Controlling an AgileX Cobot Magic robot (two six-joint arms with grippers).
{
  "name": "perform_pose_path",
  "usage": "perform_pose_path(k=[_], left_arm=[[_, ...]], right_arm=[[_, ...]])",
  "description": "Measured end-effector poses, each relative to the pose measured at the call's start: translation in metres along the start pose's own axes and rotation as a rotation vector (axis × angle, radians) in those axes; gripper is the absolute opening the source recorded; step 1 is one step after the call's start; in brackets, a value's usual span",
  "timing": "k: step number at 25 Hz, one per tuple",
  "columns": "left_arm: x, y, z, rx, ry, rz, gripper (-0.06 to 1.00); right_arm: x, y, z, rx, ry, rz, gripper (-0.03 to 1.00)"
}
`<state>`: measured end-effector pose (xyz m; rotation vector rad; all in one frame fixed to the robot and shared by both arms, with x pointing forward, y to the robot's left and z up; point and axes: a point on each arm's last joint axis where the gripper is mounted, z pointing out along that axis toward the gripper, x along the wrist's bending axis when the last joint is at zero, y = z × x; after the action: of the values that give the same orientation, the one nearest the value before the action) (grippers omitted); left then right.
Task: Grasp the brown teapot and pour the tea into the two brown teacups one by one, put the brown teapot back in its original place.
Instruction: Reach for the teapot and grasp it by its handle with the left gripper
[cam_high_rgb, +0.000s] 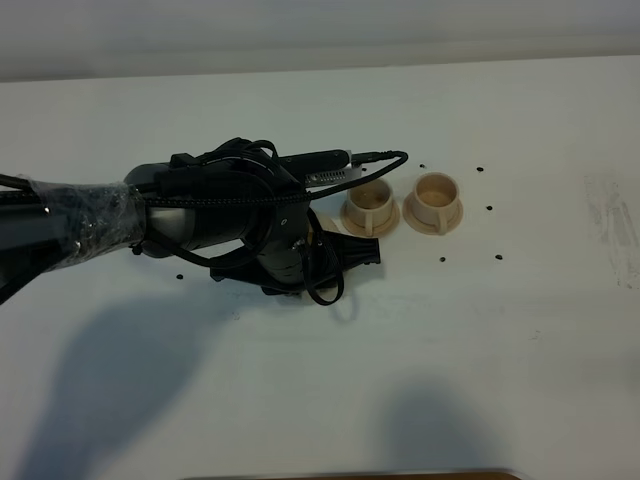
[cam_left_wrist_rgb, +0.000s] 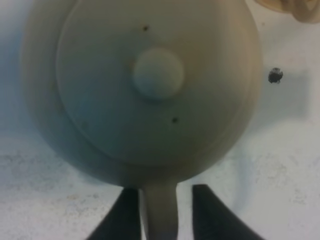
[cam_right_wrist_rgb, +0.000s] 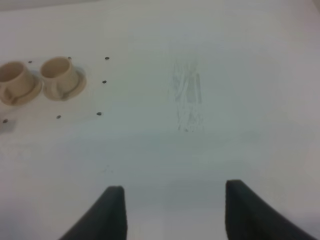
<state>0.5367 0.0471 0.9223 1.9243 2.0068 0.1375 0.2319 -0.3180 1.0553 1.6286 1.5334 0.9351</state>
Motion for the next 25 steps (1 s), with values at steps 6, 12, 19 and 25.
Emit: perform_pose_path(k=[6,12,19,25], left_arm=[[0.002,-0.001,0.000,0.007,0.020,0.010,0.16],[0.002,-0.001,0.000,0.011,0.026,0.040,0.16],[0.004,-0.001,-0.002,0.017,0.039,0.071,0.16],[0.005,0.001,-0.012,0.025,0.073,0.124,0.16]], right_arm=[[0.000,0.000,0.000,0.000,0.000,0.000,0.43],[0.000,0.000,0.000,0.000,0.000,0.000,0.43],[0.000,0.000,0.000,0.000,0.000,0.000,0.43],[0.000,0.000,0.000,0.000,0.000,0.000,0.43]])
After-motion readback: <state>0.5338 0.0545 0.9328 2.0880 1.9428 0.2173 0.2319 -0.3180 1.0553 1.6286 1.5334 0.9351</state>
